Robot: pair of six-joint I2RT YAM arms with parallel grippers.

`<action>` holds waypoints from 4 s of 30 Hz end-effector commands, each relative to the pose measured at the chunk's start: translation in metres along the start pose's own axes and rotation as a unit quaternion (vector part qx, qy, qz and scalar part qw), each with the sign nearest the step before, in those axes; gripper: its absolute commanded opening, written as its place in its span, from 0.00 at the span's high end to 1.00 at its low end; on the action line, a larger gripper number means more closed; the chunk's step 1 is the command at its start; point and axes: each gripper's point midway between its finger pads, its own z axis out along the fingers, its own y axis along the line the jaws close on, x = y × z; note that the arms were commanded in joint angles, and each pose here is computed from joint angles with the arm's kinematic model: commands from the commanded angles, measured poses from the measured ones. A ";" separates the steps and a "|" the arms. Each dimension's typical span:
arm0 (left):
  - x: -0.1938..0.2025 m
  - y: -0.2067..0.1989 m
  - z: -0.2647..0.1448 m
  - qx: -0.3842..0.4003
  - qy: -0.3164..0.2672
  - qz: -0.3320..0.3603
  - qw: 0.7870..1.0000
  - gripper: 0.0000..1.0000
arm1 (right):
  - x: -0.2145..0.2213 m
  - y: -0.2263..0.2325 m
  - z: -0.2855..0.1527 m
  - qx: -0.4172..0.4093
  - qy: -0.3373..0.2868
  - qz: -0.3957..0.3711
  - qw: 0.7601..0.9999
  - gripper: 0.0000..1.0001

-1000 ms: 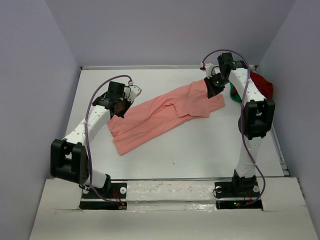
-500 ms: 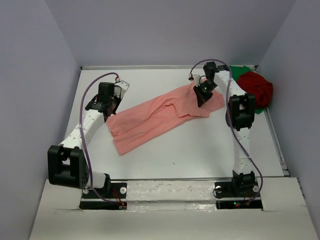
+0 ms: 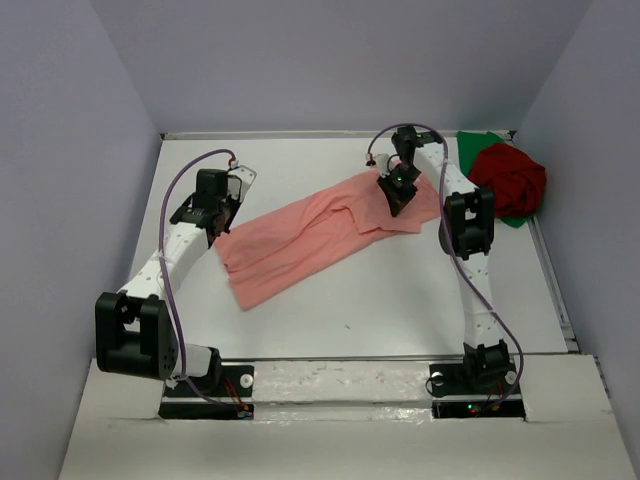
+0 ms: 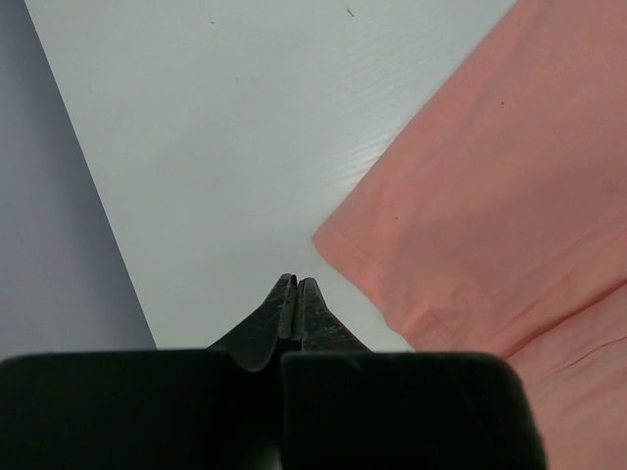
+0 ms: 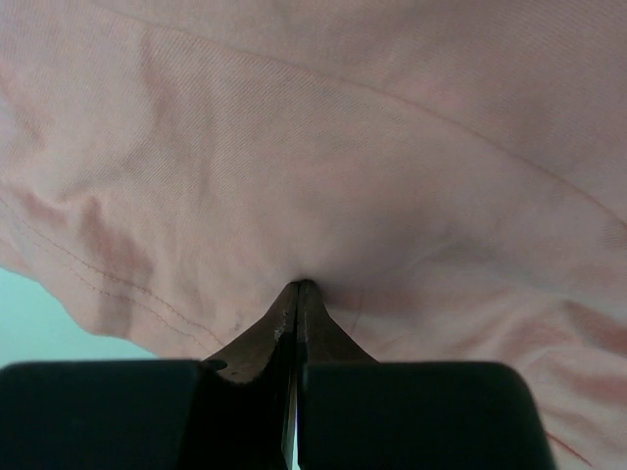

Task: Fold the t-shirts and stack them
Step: Rotate the tshirt 90 degrees

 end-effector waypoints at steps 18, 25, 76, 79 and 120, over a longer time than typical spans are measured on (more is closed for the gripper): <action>0.014 0.024 -0.013 -0.031 0.005 -0.030 0.999 1.00 | -0.109 -0.042 0.017 0.146 -0.129 -0.161 0.968 1.00; 0.029 0.037 -0.018 -0.043 0.005 -0.052 0.998 1.00 | -0.158 0.001 0.000 0.119 -0.209 -0.217 0.946 1.00; 0.028 0.087 -0.070 -0.120 -0.101 -0.133 0.979 1.00 | -0.070 0.309 0.020 -0.159 -0.068 -0.291 0.941 1.00; 0.027 0.090 -0.074 -0.125 -0.106 -0.135 0.977 1.00 | -0.070 0.319 0.030 -0.164 -0.068 -0.302 0.937 1.00; 0.030 0.104 -0.089 -0.142 -0.129 -0.166 0.967 1.00 | 0.069 0.301 0.089 -0.138 0.099 -0.320 0.932 1.00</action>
